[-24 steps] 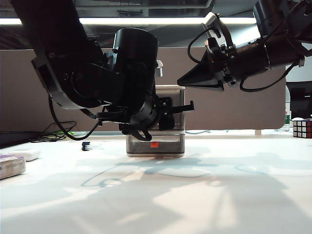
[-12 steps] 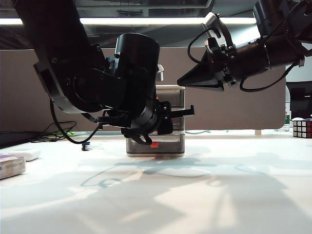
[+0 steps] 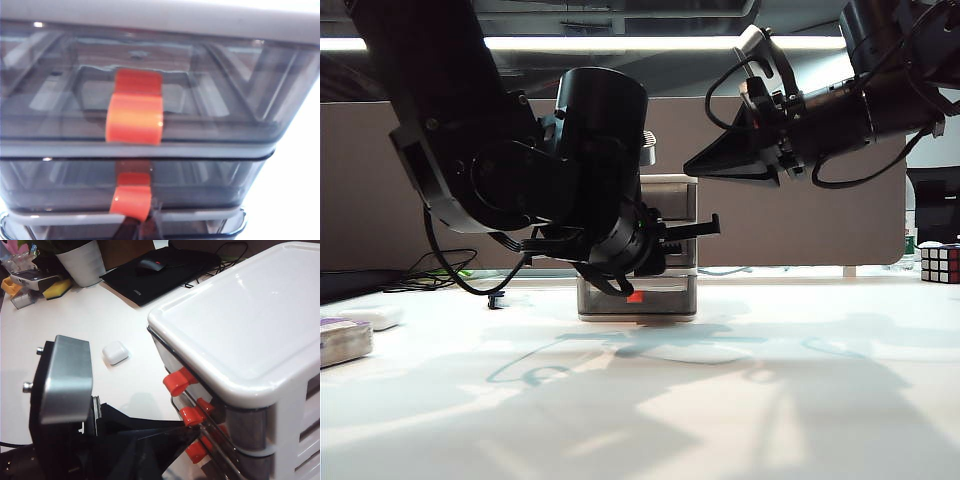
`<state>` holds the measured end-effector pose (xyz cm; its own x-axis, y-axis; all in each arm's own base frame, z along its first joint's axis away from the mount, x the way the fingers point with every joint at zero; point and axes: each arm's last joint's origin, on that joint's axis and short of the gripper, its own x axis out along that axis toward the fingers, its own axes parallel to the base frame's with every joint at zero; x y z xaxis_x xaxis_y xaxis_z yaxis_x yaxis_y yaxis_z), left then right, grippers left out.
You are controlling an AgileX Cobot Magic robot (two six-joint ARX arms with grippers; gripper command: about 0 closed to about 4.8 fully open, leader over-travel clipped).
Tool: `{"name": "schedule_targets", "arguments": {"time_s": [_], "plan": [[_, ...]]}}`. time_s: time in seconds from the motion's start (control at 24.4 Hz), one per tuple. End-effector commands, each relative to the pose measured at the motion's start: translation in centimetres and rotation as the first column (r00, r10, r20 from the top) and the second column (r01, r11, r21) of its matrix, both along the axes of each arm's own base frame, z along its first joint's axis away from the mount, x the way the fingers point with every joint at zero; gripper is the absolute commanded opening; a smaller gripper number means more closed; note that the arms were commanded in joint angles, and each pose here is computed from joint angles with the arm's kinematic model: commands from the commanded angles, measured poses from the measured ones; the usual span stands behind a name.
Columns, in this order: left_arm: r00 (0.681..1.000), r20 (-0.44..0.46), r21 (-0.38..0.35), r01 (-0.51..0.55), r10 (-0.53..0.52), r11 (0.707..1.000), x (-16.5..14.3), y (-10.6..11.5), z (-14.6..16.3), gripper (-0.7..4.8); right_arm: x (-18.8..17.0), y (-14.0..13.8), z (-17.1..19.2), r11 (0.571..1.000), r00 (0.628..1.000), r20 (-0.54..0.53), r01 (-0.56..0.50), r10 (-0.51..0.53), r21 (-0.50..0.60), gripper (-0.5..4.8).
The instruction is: Open the second layer of the drawer on the table, pick up a pack of napkins on the table and put it in, and finally close the drawer.
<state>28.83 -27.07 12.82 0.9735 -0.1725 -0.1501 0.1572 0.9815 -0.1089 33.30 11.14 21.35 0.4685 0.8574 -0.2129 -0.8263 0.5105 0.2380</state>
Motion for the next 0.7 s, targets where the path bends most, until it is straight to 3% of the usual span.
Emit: {"name": "schedule_targets", "arguments": {"time_s": [0.04, 0.25, 0.41, 0.45, 0.7], "plan": [[1.0, 0.014, -0.01, -0.005, 0.005, 1.0, 0.07, -0.01, 0.23, -0.06, 0.08, 0.04, 0.34, 1.0, 1.0, 0.027, 0.008, -0.008, 0.002, -0.05], [1.0, -0.011, 0.022, -0.004, 0.005, 1.0, 0.02, 0.04, -0.11, 0.01, 0.09, 0.02, 0.29, 1.0, 1.0, 0.024, 0.019, -0.019, -0.003, -0.05], [0.999, -0.047, 0.058, -0.003, 0.005, 0.998, -0.05, 0.11, -0.56, 1.47, 0.09, 0.02, 0.26, 1.0, 1.0, 0.021, 0.019, -0.019, -0.004, -0.05], [0.999, -0.05, 0.061, -0.003, 0.006, 0.998, -0.06, 0.12, -0.59, 1.59, 0.09, 0.02, 0.26, 1.0, 1.0, 0.021, 0.019, -0.019, -0.004, -0.05], [0.999, -0.043, 0.055, -0.003, 0.005, 0.998, -0.11, 0.05, -0.5, 1.58, 0.08, 0.02, 0.24, 1.0, 1.0, 0.019, 0.018, -0.018, -0.004, -0.05]]}}
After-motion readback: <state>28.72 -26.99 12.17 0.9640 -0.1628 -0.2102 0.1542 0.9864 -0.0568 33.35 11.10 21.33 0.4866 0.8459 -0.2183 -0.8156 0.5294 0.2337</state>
